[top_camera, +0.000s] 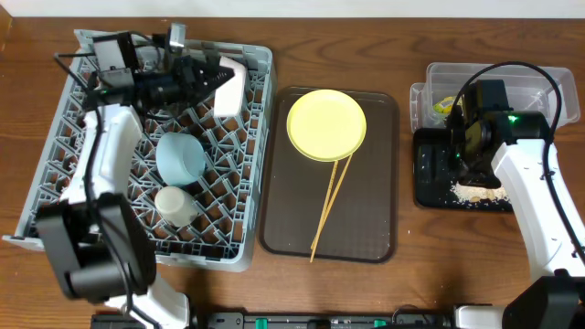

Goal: Sort waste into correct bins and load items into the dishwasher
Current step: 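Carry the white bowl with the left gripper and set it in the rack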

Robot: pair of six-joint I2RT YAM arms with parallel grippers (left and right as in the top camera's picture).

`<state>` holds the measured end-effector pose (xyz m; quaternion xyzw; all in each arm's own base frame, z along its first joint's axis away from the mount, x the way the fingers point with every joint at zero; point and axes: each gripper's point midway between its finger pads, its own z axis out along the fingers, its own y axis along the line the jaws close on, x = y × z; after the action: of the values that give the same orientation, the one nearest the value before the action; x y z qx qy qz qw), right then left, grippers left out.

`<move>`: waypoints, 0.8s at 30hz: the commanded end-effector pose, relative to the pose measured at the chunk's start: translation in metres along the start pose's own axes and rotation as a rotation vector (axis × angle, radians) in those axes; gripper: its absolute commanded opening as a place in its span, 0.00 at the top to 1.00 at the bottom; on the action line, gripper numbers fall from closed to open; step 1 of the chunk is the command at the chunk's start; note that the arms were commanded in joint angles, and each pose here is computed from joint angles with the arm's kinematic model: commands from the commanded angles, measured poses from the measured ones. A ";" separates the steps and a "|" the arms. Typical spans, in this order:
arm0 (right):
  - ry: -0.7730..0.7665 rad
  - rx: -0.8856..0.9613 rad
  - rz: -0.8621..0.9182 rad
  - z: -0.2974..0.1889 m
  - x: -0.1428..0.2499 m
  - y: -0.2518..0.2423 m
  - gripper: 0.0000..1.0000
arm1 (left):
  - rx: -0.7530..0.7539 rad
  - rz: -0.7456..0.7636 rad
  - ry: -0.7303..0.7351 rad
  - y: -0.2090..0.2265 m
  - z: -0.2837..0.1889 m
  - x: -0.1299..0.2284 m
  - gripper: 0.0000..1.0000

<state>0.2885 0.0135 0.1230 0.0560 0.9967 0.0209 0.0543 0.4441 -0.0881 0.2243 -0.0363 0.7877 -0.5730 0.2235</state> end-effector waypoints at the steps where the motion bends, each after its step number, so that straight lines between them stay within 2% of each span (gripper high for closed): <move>1: -0.031 0.004 0.022 -0.008 -0.004 -0.005 0.01 | 0.059 -0.122 0.036 0.010 0.005 -0.001 0.94; 19: -0.030 0.004 0.023 -0.008 -0.004 -0.005 0.01 | 0.002 -0.343 -0.030 0.090 -0.014 -0.013 0.94; 24: -0.027 0.004 0.025 -0.008 -0.003 -0.006 0.01 | -0.020 -0.355 -0.077 0.101 -0.031 -0.020 0.94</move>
<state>0.2881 0.0102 0.1229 0.0617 0.9965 0.0205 0.0533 0.4649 -0.0331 0.1733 -0.1561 0.7550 -0.6176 0.1555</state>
